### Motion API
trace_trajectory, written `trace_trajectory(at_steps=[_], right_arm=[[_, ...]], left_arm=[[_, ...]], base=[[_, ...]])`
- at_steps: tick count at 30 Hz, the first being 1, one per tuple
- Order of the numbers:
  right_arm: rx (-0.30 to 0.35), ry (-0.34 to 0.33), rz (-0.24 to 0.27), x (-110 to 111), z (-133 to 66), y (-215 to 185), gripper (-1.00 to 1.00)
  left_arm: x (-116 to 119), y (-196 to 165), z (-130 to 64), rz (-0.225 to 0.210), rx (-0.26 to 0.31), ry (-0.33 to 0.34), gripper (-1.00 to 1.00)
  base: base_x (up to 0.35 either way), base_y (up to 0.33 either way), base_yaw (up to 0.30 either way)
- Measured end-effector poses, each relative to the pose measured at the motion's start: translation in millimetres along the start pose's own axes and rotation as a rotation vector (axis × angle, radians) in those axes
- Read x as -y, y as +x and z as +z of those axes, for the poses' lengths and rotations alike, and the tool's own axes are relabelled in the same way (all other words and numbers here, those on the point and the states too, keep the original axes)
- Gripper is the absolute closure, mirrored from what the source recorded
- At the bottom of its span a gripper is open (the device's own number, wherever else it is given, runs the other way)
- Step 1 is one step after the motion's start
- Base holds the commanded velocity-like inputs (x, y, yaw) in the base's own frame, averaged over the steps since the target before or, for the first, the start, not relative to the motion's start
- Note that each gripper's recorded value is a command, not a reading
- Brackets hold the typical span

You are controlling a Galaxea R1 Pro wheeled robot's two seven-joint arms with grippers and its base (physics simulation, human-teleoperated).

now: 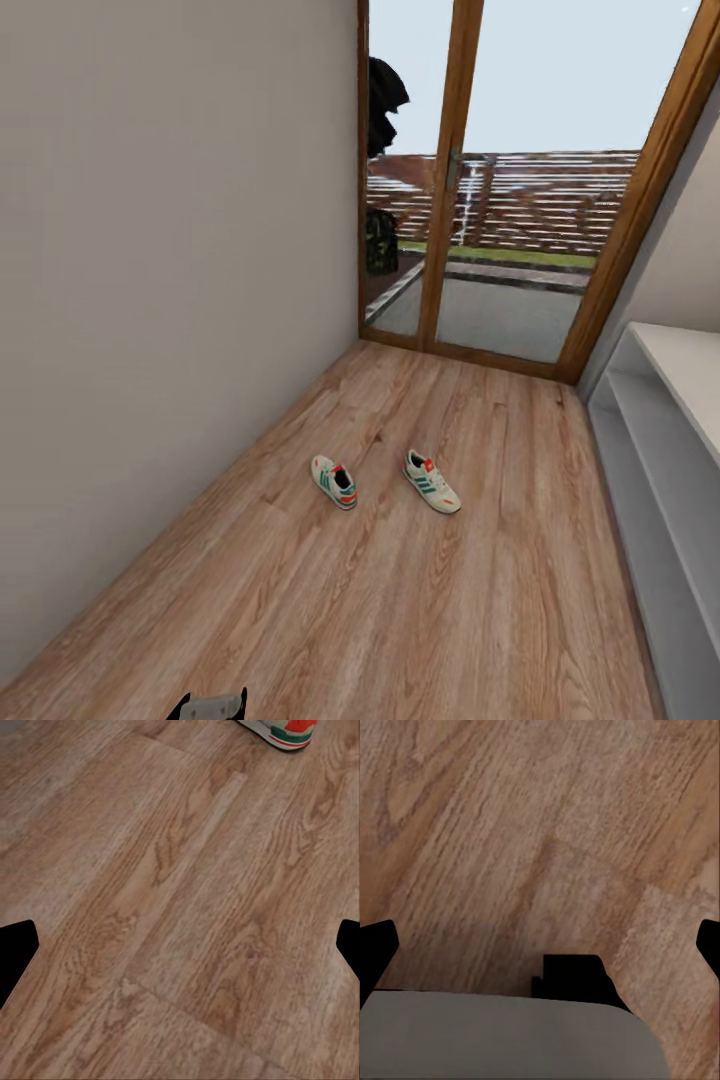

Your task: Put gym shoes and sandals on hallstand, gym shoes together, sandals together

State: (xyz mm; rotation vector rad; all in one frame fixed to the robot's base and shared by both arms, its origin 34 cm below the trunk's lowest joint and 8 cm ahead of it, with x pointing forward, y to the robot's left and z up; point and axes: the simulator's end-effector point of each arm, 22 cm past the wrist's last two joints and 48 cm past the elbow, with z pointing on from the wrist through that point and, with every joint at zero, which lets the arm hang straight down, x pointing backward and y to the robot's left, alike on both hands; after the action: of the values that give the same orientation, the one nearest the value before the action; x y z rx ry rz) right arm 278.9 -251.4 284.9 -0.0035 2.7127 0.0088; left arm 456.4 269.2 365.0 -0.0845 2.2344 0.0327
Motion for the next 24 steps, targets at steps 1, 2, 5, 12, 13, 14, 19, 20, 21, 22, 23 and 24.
trace_trajectory(at_steps=[1,2,5,12,13,14,19,20,21,22,23,24], right_arm=[[-0.001,0.0,0.0,0.0,0.0,0.5,-1.0],[-0.002,0.0,0.0,-0.4,0.0,0.9,-1.0],[-0.006,0.0,0.0,-0.2,0.0,2.3,-1.0],[-0.01,-0.001,-0.003,-0.3,-0.1,4.1,-1.0],[-0.01,-0.001,-0.003,-0.3,-0.1,4.1,-1.0],[-0.01,-0.001,-0.004,-0.2,-0.1,4.1,-1.0],[-0.011,-0.002,-0.007,-0.6,-0.1,4.4,-1.0],[-0.011,-0.002,-0.006,-0.7,-0.1,4.3,-1.0],[-0.01,-0.001,-0.005,-0.5,0.0,4.0,-1.0],[-0.01,-0.001,-0.004,-0.4,0.0,3.9,-1.0],[-0.01,-0.001,-0.004,-0.3,0.0,3.8,-1.0],[-0.009,-0.001,-0.003,-0.2,0.0,3.6,-1.0]], left_arm=[[0.0,0.5,0.0,0.0,-0.001,0.0,-1.0],[-0.1,1.0,0.0,0.0,-0.002,0.0,-1.0],[-0.1,2.6,-0.1,0.0,-0.006,0.0,-1.0],[-0.1,4.4,-0.1,0.001,-0.01,0.0,-1.0],[0.0,4.5,-0.1,0.001,-0.01,0.0,-1.0],[0.1,4.5,-0.1,0.001,-0.01,0.0,-1.0],[0.3,4.6,-0.1,0.001,-0.01,0.001,-1.0],[0.3,4.6,-0.1,0.001,-0.01,0.001,-1.0],[0.3,4.6,-0.1,0.002,-0.01,0.001,-1.0],[0.3,4.6,-0.1,0.002,-0.01,0.001,-1.0],[0.3,4.6,-0.1,0.002,-0.01,0.001,-1.0],[0.3,4.6,-0.1,0.002,-0.01,0.001,-1.0]], base=[[0.28,0.0,0.198],[0.28,0.0,0.198],[0.28,0.0,0.196],[0.279,0.0,0.078],[0.274,0.0,0.012],[0.257,0.0,0.004],[0.248,0.0,0.002],[0.241,0.0,0.001],[0.24,0.0,0.0],[0.238,0.0,0.0],[0.232,0.0,0.0],[0.23,0.0,0.0]])
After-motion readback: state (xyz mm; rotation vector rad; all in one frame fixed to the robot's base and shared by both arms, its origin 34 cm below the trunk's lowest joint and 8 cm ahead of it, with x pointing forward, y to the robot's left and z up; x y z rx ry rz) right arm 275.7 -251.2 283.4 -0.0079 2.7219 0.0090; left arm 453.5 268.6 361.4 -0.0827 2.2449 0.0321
